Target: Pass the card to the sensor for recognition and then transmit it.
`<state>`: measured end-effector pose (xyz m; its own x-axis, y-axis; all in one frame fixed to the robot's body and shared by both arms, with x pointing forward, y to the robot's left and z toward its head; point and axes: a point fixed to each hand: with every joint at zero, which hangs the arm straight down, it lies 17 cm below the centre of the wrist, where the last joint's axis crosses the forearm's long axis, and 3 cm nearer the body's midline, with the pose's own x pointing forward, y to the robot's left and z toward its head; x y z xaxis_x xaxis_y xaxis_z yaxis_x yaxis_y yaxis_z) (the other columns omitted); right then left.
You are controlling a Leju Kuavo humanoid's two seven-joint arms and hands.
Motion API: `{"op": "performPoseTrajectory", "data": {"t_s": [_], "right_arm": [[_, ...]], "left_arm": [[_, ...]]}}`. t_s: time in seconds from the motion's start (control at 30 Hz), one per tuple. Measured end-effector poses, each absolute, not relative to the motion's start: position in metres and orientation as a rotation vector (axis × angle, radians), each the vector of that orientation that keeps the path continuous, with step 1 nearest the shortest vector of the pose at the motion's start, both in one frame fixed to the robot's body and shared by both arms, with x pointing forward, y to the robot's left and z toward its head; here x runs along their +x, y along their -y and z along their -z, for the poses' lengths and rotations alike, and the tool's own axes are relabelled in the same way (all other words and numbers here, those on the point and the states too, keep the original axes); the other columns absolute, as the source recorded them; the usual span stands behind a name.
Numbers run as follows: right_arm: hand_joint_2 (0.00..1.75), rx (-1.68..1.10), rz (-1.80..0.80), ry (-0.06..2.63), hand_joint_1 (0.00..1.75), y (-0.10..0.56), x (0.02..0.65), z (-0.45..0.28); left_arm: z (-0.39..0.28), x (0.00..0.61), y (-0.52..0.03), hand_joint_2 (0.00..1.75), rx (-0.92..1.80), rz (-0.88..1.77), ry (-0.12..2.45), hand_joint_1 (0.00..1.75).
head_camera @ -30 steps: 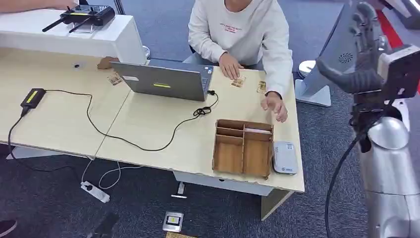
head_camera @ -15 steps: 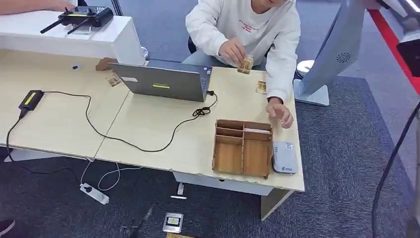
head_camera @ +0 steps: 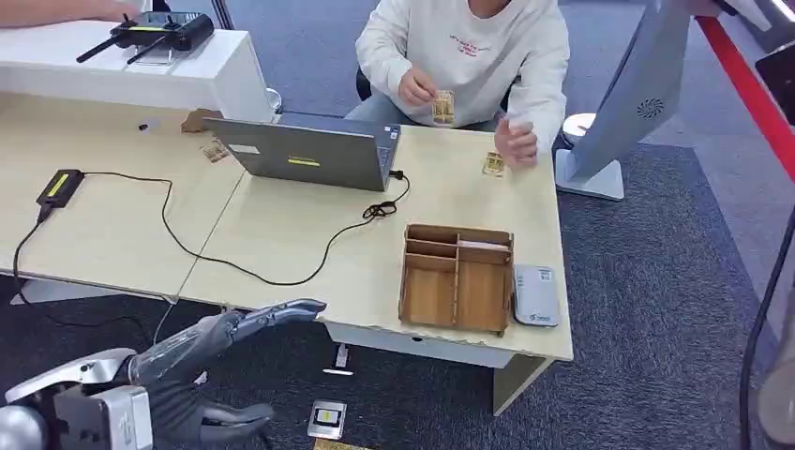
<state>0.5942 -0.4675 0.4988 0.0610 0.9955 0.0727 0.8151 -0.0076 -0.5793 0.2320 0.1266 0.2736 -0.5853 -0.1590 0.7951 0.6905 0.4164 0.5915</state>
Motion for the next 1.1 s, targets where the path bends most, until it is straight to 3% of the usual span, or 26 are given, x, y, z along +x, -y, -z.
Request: {"op": "performPoseTrajectory", "data": {"t_s": [0.2,0.3,0.67,0.93,1.1], "right_arm": [[1.75,-1.731,-0.312,1.538,0.00,0.542,0.589,-0.406],[1.75,-1.692,-0.258,1.417,0.00,0.584,0.572,-0.358],[1.75,-1.657,-0.145,1.136,0.00,0.690,0.497,-0.266],[1.75,-1.507,-0.019,0.866,0.00,0.741,0.433,-0.173],[1.75,-1.419,0.004,0.680,0.00,0.758,0.382,-0.108]], "left_arm": [[-0.252,0.285,-0.182,1.75,-0.183,0.830,1.574,0.00],[-0.248,0.290,-0.199,1.75,-0.098,0.762,1.525,0.00],[-0.298,0.247,-0.160,1.75,-0.218,1.073,1.674,0.00],[-0.293,0.191,-0.133,1.75,-0.367,1.407,1.806,0.00],[-0.278,0.190,-0.135,1.75,-0.361,1.374,1.757,0.00]]}}
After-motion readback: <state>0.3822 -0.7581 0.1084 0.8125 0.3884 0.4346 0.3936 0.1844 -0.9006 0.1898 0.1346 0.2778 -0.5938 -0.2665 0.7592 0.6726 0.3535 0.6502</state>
